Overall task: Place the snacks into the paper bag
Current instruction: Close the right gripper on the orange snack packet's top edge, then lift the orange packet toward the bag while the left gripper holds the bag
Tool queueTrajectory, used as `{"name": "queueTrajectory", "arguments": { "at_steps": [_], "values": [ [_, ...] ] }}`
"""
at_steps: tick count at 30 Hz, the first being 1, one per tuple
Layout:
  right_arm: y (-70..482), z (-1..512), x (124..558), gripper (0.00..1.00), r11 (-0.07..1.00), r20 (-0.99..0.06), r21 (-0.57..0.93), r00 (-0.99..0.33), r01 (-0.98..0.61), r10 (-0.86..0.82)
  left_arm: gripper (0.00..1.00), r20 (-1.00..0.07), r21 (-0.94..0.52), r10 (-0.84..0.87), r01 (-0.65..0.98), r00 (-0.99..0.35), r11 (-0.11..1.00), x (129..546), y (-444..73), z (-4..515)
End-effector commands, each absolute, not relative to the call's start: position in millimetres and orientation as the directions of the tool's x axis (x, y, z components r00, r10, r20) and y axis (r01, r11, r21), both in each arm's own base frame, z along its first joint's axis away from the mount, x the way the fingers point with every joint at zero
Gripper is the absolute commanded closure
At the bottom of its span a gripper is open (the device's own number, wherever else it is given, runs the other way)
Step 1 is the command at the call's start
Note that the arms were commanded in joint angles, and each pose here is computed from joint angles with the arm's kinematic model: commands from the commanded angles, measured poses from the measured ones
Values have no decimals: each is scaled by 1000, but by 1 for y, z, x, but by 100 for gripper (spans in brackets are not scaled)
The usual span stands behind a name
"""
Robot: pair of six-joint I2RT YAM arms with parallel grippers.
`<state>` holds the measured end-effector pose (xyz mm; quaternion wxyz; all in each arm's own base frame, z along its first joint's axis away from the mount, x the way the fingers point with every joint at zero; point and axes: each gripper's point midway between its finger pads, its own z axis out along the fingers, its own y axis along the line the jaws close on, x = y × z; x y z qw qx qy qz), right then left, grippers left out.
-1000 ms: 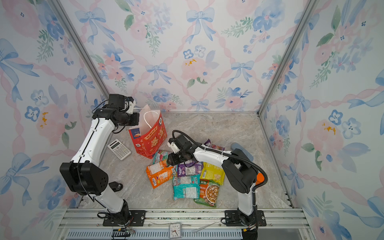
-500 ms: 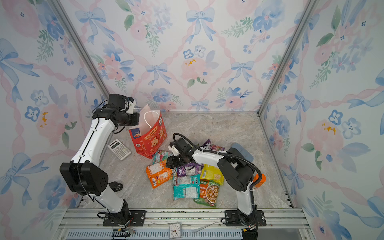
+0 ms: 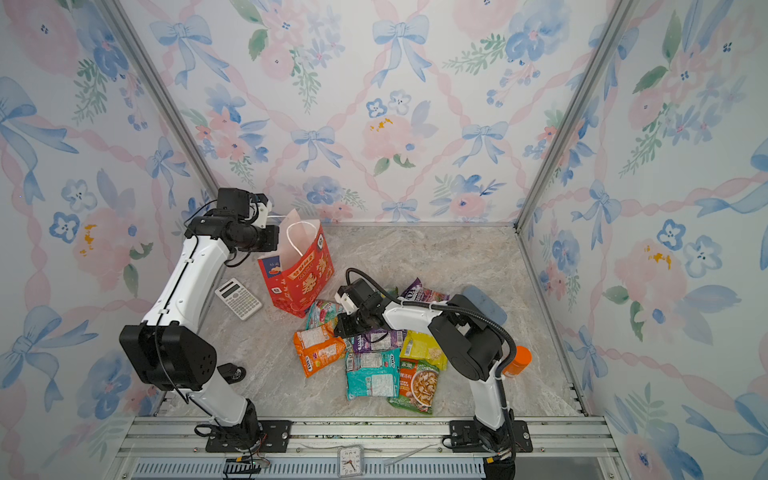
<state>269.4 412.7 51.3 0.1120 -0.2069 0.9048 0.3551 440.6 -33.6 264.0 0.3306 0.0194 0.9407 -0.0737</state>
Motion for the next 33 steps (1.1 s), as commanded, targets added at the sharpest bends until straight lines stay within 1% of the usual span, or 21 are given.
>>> {"name": "queueTrajectory", "arguments": {
  "at_steps": [1, 4, 9, 15, 20, 22, 28, 33],
  "values": [
    [382, 51, 291, 92, 726, -360, 554, -904, -407, -232, 100, -625, -152, -27, 87, -780, 985, 433, -35, 269],
    [363, 54, 300, 95, 748, -362, 540, -909, -386, -207, 100, -626, -157, -26, 94, -779, 983, 432, -37, 270],
    [341, 81, 315, 99, 755, -411, 532, -897, -382, -165, 100, -628, -166, -27, 100, -778, 981, 432, -39, 271],
    [331, 139, 325, 100, 751, -513, 491, -843, -441, -159, 100, -636, -203, -29, 131, -772, 970, 432, -47, 277],
    [321, 174, 332, 100, 765, -555, 456, -817, -455, -155, 100, -633, -226, -27, 151, -774, 962, 431, -53, 277],
    [315, 199, 333, 100, 764, -591, 438, -792, -474, -153, 100, -636, -231, -27, 157, -771, 960, 430, -54, 280],
    [300, 257, 344, 100, 791, -691, 324, -701, -520, -177, 100, -654, -253, -21, 193, -757, 948, 426, -62, 290],
    [289, 297, 359, 100, 821, -755, 242, -632, -517, -175, 100, -666, -263, -10, 222, -746, 939, 422, -70, 298]
  ]
}}
